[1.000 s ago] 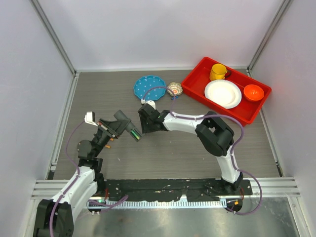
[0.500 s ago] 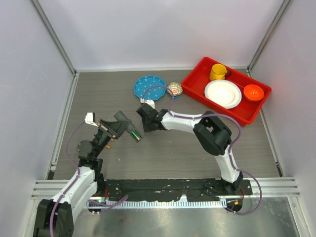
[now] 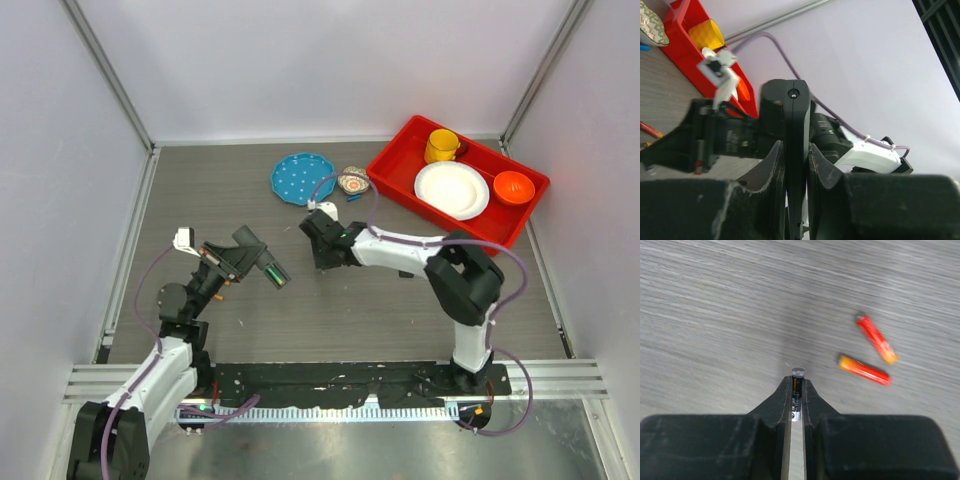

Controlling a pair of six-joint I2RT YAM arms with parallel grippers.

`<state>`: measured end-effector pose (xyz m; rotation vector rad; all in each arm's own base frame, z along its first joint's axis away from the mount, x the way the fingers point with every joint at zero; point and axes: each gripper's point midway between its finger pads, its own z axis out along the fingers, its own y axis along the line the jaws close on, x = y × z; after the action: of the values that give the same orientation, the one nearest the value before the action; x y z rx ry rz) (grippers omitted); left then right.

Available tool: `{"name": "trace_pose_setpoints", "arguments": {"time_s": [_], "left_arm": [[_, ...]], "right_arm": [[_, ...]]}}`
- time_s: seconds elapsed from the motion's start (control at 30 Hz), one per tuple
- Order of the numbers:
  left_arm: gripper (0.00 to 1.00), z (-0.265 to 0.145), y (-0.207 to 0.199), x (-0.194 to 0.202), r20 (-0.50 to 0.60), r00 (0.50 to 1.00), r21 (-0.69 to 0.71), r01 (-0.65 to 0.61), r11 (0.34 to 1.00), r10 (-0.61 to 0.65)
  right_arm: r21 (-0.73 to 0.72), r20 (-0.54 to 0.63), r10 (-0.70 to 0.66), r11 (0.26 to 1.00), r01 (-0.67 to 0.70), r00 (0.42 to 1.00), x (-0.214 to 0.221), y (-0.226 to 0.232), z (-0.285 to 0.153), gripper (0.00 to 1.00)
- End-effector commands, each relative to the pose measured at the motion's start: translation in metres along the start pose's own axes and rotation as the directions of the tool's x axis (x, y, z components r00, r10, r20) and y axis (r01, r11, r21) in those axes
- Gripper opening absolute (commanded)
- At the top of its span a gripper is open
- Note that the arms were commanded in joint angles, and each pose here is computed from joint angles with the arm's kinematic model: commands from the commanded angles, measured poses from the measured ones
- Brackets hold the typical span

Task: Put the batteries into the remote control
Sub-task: Pick up the battery from the center of the board, then place the battery at the center of the board.

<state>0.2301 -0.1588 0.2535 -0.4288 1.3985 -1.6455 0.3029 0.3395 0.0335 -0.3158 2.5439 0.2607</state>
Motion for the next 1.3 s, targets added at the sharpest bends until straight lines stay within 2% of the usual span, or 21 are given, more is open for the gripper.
{"name": "trace_pose_setpoints", "arguments": {"time_s": [0.0,0.17,0.27,0.4,0.67,1.0,1.1,1.27], "left_arm": [[0.0,0.001,-0.003,0.001,-0.023,0.999,0.011,-0.042,0.999,0.043],[0.0,0.006,0.005,0.006,-0.065,0.997,-0.019,-0.033,0.999,0.032],[0.0,0.01,0.008,0.011,-0.095,0.995,-0.03,-0.025,0.999,0.022],[0.0,0.02,0.004,0.02,-0.148,0.989,-0.021,-0.025,0.999,0.022],[0.0,0.032,0.005,0.036,-0.217,0.976,-0.026,0.001,1.0,-0.006],[0.0,0.032,0.017,0.042,-0.242,0.969,-0.064,0.023,0.998,-0.038],[0.0,0.031,0.02,0.042,-0.235,0.971,-0.074,0.023,0.997,-0.04],[0.0,0.031,0.023,0.042,-0.233,0.971,-0.082,0.024,0.996,-0.043]], "right_arm": [[0.006,0.109,0.003,1.0,-0.003,0.994,-0.027,-0.027,-0.057,0.01],[0.027,0.147,-0.071,0.997,0.068,0.987,-0.015,-0.054,-0.09,0.01],[0.064,0.113,-0.11,0.993,0.103,0.988,0.005,-0.074,-0.089,0.01],[0.101,0.043,-0.134,0.987,0.129,0.99,0.027,-0.09,-0.081,0.01],[0.117,-0.023,-0.146,0.982,0.148,0.989,0.044,-0.1,-0.062,0.01],[0.154,-0.088,-0.137,0.977,0.149,0.987,0.058,-0.114,-0.044,0.01],[0.153,-0.088,-0.134,0.977,0.146,0.987,0.057,-0.114,-0.044,0.09],[0.151,-0.089,-0.125,0.979,0.137,0.988,0.056,-0.113,-0.048,0.32]]}}
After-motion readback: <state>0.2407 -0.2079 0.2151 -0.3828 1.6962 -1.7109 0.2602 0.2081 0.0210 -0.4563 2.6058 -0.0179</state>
